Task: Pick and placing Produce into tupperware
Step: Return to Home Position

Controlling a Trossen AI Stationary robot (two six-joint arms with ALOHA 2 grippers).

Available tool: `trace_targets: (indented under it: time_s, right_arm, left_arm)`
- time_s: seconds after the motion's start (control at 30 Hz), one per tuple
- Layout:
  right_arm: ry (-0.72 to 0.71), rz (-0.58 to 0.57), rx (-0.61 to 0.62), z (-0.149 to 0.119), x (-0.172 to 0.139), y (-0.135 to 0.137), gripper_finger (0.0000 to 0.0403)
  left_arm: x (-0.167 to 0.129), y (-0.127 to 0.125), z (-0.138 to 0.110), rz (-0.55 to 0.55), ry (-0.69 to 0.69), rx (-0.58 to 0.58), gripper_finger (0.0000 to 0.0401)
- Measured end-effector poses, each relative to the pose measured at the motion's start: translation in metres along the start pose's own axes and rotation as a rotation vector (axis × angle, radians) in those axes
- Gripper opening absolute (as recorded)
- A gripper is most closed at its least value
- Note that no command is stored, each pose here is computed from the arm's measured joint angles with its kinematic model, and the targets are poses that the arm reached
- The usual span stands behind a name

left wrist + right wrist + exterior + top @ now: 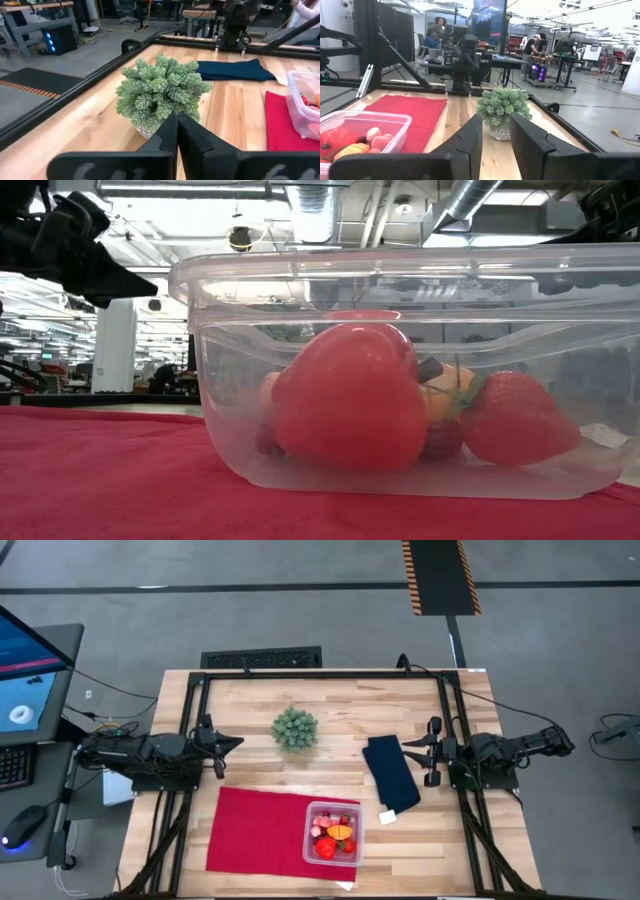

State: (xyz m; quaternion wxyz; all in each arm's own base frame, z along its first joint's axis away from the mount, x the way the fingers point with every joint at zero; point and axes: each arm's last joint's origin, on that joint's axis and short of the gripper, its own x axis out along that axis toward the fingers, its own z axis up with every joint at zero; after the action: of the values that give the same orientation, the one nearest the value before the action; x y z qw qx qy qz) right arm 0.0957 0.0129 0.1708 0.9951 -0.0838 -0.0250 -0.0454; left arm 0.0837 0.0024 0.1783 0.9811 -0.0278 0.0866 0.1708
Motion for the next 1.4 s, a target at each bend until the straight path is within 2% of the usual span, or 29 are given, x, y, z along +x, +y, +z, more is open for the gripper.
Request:
trace_targets:
  time_s: [0.13,0.43,1.4]
  right_arm:
    - [0.0,0.0,0.0,0.0,0.0,0.0,0.012]
    - [0.001,0.0,0.0,-0.0002,0.0,0.0,0.012]
    - [0.001,0.0,0.0,-0.0003,0.0001,0.0001,0.012]
  left_arm:
    - [0.0,-0.0001,0.0011,-0.001,-0.011,-0.008,0.0]
    - [-0.0003,0.0008,-0.0056,0.006,0.057,0.024,0.0]
    - [-0.0004,0.0009,-0.0061,0.006,0.061,0.044,0.0]
